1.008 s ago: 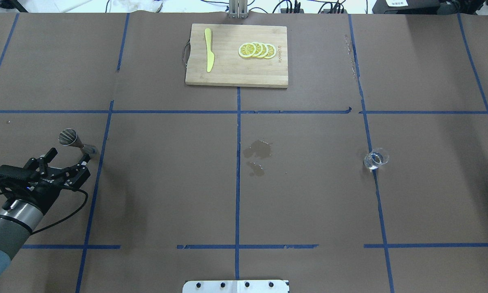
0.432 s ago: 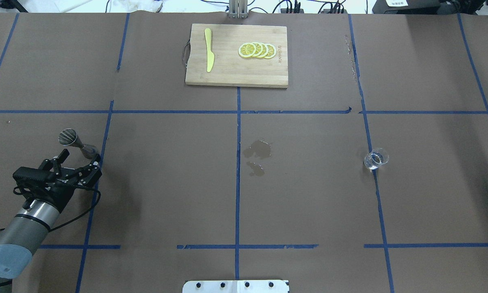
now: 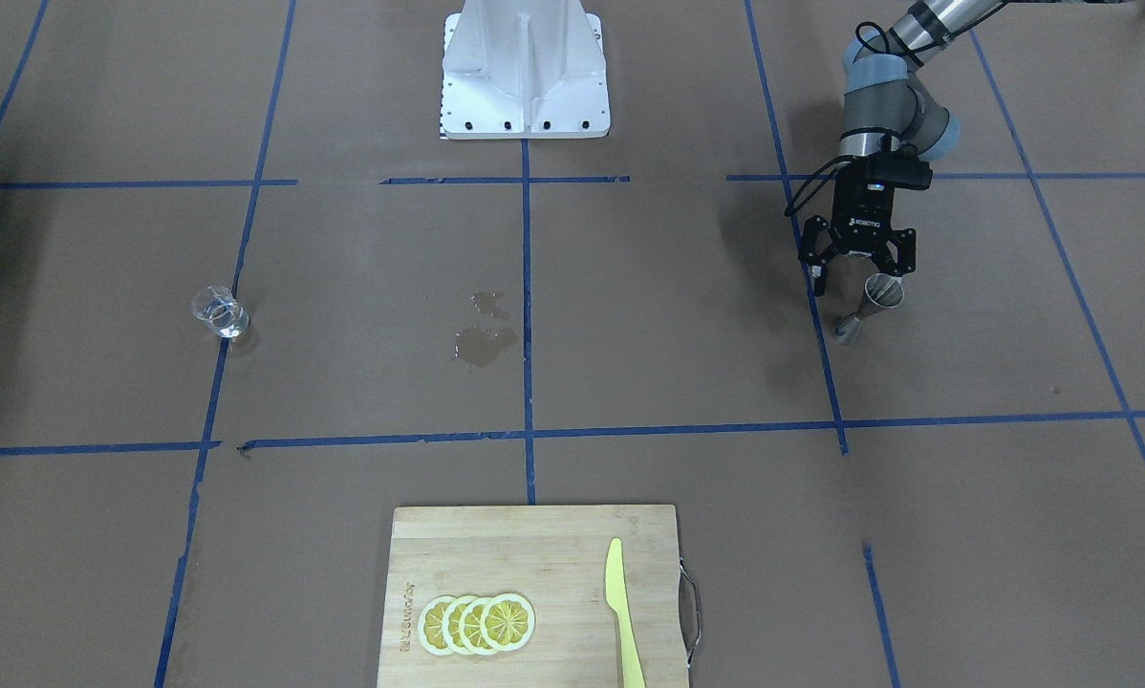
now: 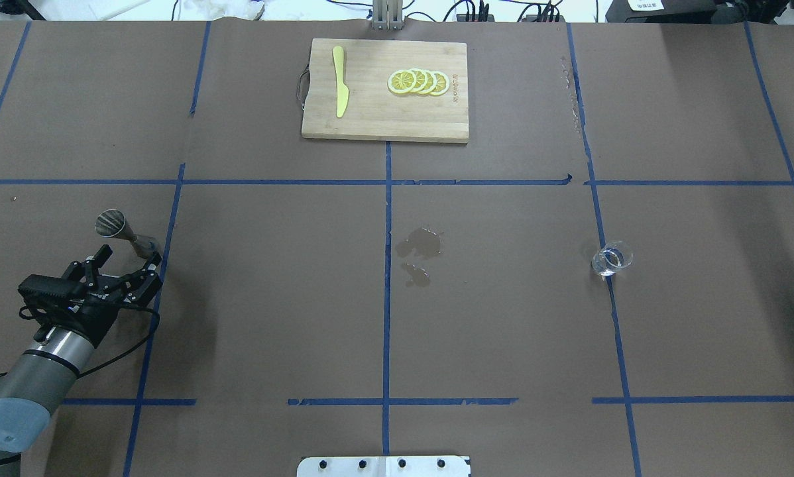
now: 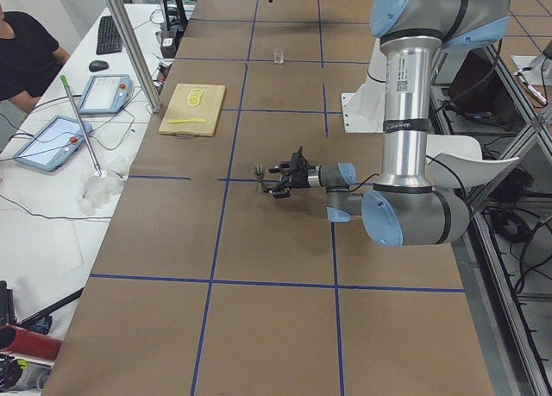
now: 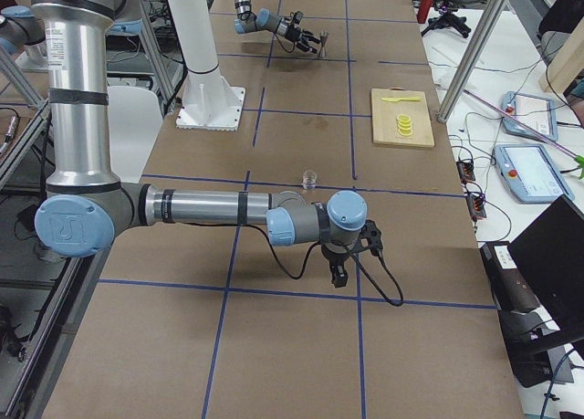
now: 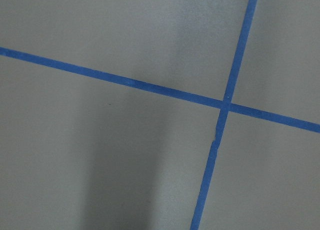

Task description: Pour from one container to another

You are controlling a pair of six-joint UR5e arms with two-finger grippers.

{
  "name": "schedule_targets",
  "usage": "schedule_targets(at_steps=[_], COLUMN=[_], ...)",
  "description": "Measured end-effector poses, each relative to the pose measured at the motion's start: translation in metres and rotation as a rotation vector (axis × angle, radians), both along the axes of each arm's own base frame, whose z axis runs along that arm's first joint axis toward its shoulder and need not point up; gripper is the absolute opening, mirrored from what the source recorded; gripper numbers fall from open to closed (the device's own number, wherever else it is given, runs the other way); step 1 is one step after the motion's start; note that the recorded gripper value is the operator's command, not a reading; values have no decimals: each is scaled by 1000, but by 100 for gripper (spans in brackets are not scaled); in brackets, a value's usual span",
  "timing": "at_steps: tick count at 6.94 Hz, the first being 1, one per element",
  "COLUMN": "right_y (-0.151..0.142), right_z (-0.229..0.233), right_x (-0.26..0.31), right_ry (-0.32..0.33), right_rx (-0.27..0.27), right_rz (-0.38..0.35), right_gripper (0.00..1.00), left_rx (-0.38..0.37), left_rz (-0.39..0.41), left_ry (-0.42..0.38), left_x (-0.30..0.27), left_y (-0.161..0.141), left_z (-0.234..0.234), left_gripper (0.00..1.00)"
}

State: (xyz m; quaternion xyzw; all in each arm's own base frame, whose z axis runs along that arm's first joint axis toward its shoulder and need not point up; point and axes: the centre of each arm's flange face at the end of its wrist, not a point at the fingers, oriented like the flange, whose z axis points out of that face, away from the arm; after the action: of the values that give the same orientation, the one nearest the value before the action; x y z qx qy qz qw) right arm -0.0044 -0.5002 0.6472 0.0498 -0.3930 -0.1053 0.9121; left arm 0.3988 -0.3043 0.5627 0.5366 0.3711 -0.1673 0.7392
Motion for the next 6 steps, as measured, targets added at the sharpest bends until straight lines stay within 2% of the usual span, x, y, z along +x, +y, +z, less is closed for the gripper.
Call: schedule_targets(at_steps=[6], right_y=[-2], right_z=[-3], right_x=[0], right_ry=[-1], right_rx=[7], right_rz=[0], right_gripper=[100], left_rx=[15], left_rz=[-65], left_ry=[-12], left_x=[11], left_y=[-7], left_z=[3], left_gripper=[94])
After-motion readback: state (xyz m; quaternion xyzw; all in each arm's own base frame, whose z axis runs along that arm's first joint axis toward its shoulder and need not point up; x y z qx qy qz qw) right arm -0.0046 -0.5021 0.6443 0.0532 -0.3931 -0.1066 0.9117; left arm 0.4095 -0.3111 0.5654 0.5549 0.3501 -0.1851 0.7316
